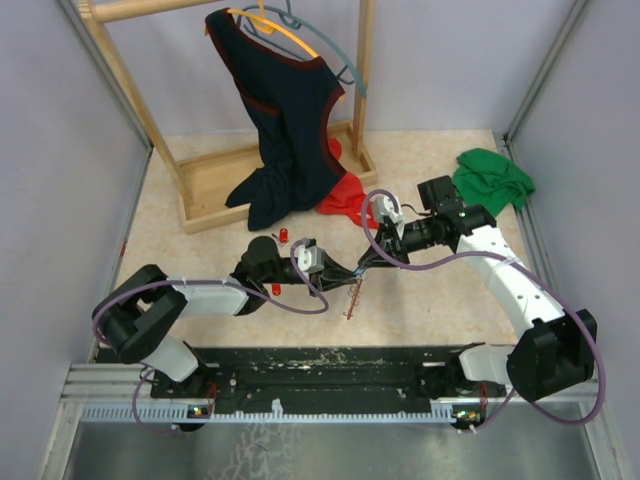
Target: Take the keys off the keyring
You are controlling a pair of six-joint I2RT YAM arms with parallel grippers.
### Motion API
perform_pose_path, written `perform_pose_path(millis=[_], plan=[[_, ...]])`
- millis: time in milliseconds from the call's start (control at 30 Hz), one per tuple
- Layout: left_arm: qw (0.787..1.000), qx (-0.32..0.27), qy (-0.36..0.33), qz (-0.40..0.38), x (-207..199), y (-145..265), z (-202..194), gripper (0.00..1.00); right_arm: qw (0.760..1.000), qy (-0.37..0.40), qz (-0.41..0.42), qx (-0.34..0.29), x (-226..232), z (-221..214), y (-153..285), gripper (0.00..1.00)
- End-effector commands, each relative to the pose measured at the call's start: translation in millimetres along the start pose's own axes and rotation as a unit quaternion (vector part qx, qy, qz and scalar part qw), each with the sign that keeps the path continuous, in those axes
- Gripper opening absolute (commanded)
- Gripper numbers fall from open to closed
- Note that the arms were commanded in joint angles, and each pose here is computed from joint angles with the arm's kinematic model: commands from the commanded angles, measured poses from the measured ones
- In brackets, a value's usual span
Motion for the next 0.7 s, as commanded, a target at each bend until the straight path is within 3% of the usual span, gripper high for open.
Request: perform_pose_path(millis=[0, 333, 533, 667], plan=[[1.000, -0.015, 0.003, -0.017, -1.4, -5.4, 5.6, 0.21, 0.999, 0.047, 0.005, -0.026, 6.8, 23.3, 6.1, 0.00], [0.999, -0.021, 0.010, -0.025, -3.5, -6.6, 4.8, 0.16, 0.999, 0.047, 0.005, -0.026, 7.1, 23.1, 6.0, 0.00], [1.000, -0.019, 0.011, -0.021, -3.9, -5.4, 4.4, 0.00, 0.999, 0.048, 0.003, -0.024, 6.8, 22.9, 6.4, 0.00], [1.000, -0.017, 0.008, -0.010, -3.8, -1.6, 5.6, 0.00, 0.998, 0.053, -0.004, -0.020, 6.4, 23.6, 7.9, 0.00]])
Point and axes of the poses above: each gripper's point midway between its finger pads, its own y axis back along the fingers, its own x axis along the line the jaws close on, z = x × y, the point moved 6 cm from there along y, back along the fingers, and after that the axes turned 12 degrees about -y, right-handed, at the moved point
